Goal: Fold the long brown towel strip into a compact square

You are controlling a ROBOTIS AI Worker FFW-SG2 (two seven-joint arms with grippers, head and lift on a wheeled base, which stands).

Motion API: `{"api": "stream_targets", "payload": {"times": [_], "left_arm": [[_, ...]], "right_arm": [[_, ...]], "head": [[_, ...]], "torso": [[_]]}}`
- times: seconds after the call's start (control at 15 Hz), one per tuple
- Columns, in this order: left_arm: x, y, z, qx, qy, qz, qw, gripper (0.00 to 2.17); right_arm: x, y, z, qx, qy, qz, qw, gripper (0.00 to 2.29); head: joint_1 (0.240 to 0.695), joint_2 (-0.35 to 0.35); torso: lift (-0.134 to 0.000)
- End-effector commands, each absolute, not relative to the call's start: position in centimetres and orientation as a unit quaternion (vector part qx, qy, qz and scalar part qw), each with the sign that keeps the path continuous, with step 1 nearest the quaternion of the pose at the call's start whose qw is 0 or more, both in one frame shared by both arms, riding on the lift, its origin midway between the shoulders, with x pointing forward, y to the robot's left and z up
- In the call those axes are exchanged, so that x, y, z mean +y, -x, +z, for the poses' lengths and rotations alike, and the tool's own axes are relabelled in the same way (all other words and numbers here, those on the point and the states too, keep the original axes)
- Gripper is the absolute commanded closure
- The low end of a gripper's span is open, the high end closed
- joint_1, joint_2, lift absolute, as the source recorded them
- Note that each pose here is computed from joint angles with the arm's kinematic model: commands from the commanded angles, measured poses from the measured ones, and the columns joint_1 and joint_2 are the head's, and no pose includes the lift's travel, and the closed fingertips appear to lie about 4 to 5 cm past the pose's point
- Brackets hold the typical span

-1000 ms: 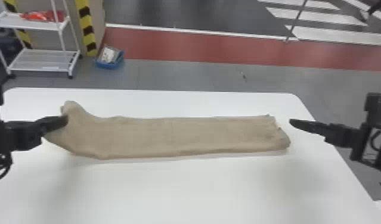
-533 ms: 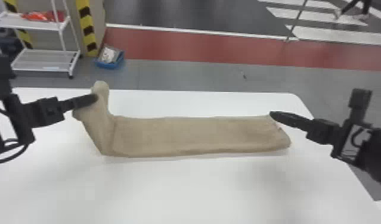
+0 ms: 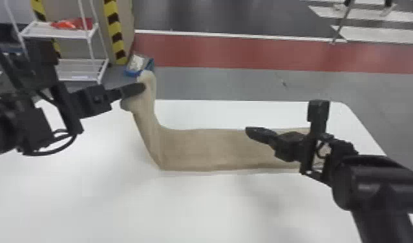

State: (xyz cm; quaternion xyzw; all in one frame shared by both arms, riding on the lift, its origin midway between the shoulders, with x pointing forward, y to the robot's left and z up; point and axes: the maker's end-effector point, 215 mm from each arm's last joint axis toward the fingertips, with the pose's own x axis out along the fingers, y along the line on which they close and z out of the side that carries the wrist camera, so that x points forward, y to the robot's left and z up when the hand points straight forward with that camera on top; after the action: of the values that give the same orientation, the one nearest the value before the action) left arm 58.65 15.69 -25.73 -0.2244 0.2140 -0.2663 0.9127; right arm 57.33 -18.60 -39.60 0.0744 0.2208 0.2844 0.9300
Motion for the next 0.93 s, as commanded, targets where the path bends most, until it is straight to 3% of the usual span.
{"api": "stream_targets", "payload": {"times": [0.0,0.47,0.87], "left_arm": [[15.4,-59.1,-23.7,0.201,0.223,-0.275,0.914,1.35],[15.2,-59.5,-18.5,0.163,0.225,-0.296,0.914,1.35],[16.4,-59.0,-18.1,0.160,0.217,-0.294,0.917,1.35]], "right_arm": [[-13.7,-57.4,-41.1,0.232,-0.058,0.306,0.921,1.48],[-4.5,-58.1,-43.8,0.243,-0.051,0.336,0.909,1.48],[1.1,-57.9,-44.4,0.230,-0.029,0.367,0.901,1.48]], "head": [[0.681,-0.033],[0.662,0.060],[0.651,0.140]], "torso": [[-0.124],[-0.124],[-0.124]]}}
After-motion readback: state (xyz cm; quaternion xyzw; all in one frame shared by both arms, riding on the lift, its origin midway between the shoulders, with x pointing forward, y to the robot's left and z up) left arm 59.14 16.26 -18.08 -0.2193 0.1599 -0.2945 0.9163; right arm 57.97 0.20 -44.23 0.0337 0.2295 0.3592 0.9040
